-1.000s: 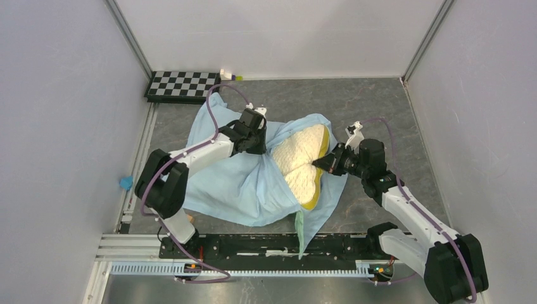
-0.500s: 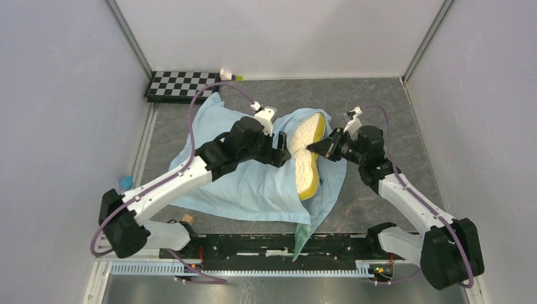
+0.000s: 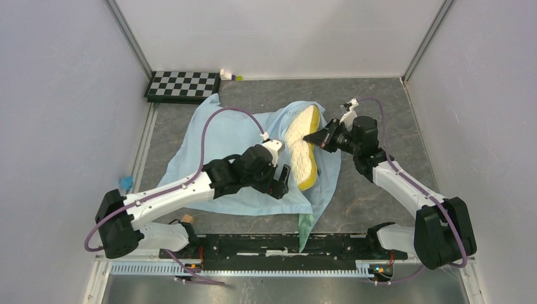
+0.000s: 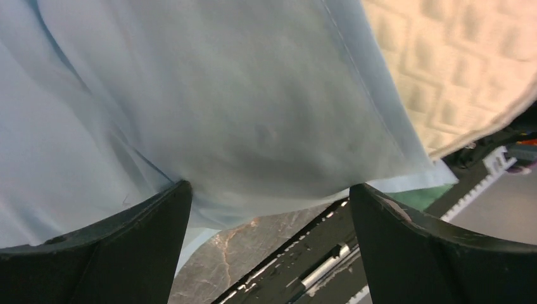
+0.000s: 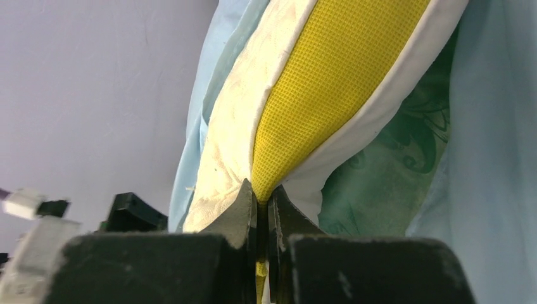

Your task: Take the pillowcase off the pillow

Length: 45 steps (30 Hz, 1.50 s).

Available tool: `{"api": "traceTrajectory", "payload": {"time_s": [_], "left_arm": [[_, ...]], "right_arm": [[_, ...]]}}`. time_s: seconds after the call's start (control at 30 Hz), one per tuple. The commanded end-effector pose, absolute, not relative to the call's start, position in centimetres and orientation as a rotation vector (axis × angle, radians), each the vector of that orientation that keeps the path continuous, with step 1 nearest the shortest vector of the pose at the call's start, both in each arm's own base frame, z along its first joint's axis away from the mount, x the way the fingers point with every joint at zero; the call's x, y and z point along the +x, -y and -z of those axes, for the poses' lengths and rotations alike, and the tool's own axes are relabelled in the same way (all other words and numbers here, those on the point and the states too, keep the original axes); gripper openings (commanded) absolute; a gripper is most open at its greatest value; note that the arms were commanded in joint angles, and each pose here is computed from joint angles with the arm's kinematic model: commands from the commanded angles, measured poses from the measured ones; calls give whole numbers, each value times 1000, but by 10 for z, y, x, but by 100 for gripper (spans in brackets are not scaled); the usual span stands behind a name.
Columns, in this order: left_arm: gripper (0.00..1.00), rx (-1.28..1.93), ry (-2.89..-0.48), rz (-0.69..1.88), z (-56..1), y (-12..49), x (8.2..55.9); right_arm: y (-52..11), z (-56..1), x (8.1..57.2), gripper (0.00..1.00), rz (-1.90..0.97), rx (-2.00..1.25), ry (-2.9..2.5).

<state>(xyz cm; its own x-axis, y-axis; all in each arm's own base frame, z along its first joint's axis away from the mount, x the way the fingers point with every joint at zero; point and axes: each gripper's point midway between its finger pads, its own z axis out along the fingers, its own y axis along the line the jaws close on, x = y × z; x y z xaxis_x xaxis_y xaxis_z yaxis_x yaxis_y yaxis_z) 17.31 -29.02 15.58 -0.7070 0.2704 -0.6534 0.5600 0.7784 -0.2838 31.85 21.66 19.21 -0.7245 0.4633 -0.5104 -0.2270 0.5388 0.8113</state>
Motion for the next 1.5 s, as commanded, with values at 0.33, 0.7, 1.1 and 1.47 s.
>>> {"api": "traceTrajectory", "payload": {"time_s": [0.33, 0.7, 1.1, 1.47], "left_arm": [[21, 94, -2354, -14, -96, 177, 259], [18, -182, -2297, -173, -95, 114, 272], [81, 126, -2228, 324, -157, 198, 294], [100, 379, -2092, 382, -233, 266, 321]], "right_arm": [[-160, -252, 350, 0, -1121, 214, -1869], [-138, -248, 350, 0, -1095, 187, -1894], [-148, -190, 315, 0, -996, -65, -2024], [-186, -162, 284, 0, -1068, -168, -2068]]}}
